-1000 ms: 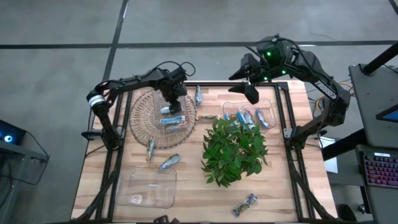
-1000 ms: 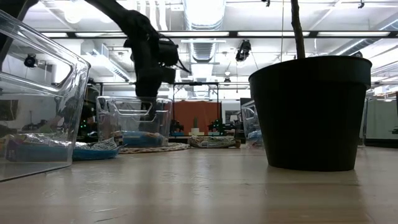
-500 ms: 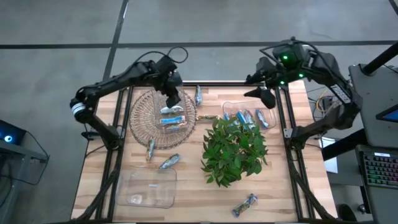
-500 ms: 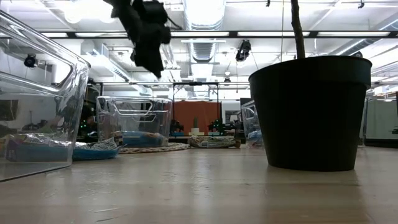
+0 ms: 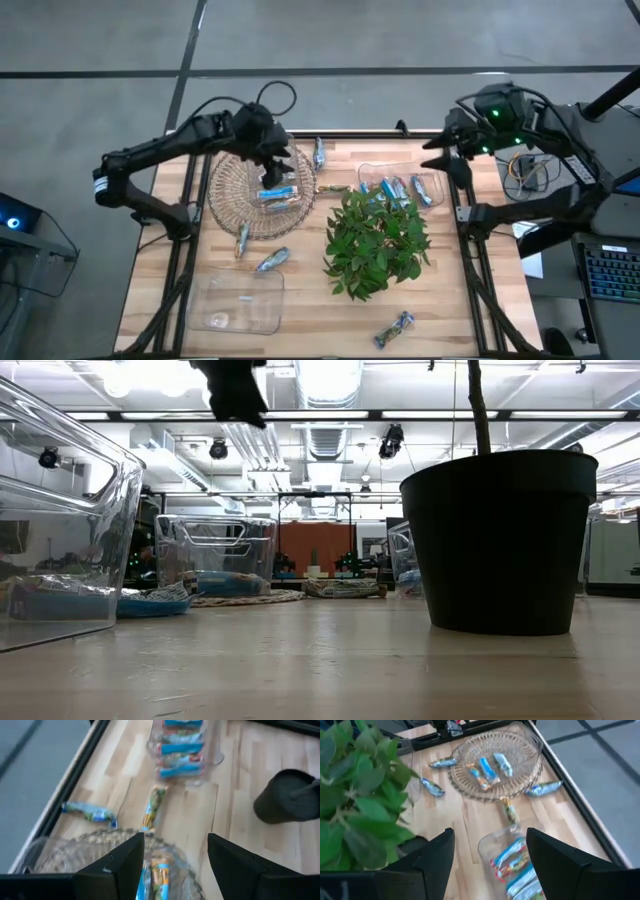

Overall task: Pick and place Granola Bars by type
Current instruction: Put the bottom blue granola bar into the bottom left transparent bin

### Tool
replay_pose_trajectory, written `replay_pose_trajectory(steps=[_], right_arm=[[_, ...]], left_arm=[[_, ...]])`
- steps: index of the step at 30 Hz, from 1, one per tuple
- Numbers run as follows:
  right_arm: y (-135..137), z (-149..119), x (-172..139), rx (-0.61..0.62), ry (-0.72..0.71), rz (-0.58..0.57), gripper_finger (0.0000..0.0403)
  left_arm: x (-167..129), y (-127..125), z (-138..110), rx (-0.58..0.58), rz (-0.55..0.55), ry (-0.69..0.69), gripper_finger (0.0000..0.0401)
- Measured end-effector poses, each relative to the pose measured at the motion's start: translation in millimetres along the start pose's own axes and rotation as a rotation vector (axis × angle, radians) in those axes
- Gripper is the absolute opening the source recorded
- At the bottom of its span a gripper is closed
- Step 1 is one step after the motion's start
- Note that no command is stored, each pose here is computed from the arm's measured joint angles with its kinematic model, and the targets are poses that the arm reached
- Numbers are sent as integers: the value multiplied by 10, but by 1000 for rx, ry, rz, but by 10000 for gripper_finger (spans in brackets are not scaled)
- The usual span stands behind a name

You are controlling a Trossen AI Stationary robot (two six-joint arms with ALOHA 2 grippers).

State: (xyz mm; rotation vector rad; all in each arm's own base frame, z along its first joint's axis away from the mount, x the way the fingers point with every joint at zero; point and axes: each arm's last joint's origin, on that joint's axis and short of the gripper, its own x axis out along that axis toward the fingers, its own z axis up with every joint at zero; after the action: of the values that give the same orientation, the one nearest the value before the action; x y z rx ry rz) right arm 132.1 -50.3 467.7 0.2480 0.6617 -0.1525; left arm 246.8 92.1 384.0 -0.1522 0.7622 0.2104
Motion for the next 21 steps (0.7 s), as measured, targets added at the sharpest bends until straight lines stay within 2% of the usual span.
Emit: replay_pose_trajectory(steps=[6, 10, 21], right_arm=[[19, -295, -87, 44, 5, 0, 233], [30, -477, -122, 71, 9, 13, 235], [79, -1090, -131, 137, 73, 209, 228]], left_arm=[[5, -349, 62, 31, 18, -69, 199], [-1, -499, 122, -6, -16, -141, 199], [-120, -898, 192, -74, -45, -291, 199]])
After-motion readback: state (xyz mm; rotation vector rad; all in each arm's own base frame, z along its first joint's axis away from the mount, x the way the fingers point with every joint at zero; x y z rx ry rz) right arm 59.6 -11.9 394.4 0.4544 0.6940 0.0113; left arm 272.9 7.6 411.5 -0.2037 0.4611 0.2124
